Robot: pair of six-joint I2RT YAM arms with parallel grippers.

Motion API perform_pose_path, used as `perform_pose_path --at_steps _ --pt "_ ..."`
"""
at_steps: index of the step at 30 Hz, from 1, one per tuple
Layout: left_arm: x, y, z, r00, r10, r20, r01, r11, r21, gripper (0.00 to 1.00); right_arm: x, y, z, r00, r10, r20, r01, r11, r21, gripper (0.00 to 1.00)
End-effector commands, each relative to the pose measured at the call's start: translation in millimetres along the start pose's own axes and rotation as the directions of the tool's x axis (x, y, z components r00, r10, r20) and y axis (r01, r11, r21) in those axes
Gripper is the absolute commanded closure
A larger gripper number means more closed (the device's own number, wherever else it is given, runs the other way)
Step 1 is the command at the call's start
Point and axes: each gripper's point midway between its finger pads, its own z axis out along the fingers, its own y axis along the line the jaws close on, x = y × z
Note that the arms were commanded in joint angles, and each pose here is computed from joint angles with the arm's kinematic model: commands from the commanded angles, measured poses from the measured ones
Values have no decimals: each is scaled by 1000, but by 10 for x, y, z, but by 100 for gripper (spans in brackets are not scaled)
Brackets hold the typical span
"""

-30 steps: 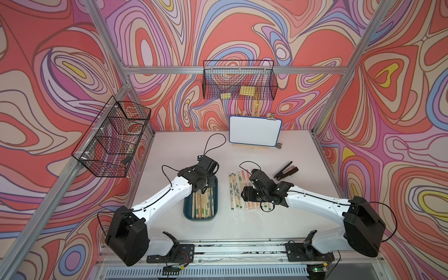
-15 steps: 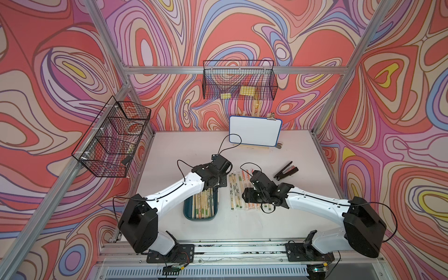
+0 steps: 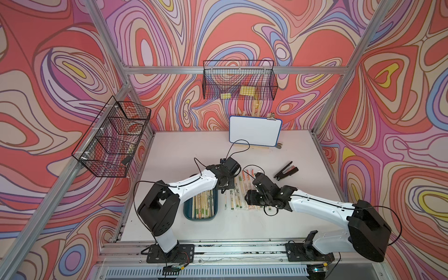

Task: Take the paired disposable chopsticks out of the storage box
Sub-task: Place the paired disposable chopsticks at the center of the board.

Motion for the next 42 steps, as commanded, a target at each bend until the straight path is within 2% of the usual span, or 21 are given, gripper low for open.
perform_pose_path --at_steps 1,19,22,26,30,37,42 --pt "-77 -105 62 1000 -11 11 11 1000 9 99 -41 -28 -51 1000 2 24 -2 1000 8 36" --pt "-5 -46 440 1000 7 -30 -9 997 -79 95 -64 -21 -71 1000 -3 23 3 1000 11 36" --pt "12 -39 479 999 11 -37 -14 996 -85 92 -57 -30 -74 1000 -3 22 3 1000 13 36" --pt "17 -59 486 999 14 -41 -17 997 -74 79 -52 -32 -80 1000 -5 22 4 1000 14 36" --pt "-31 -104 421 999 19 -27 -21 999 -49 64 -50 -40 -81 1000 -2 22 2 1000 16 36" --pt "-251 -162 108 998 29 50 -28 999 -21 61 -55 -30 -80 1000 0 20 0 1000 16 36" --pt "-365 -76 -167 994 30 108 -27 999 -28 60 -67 -16 -67 1000 -1 19 0 1000 14 36"
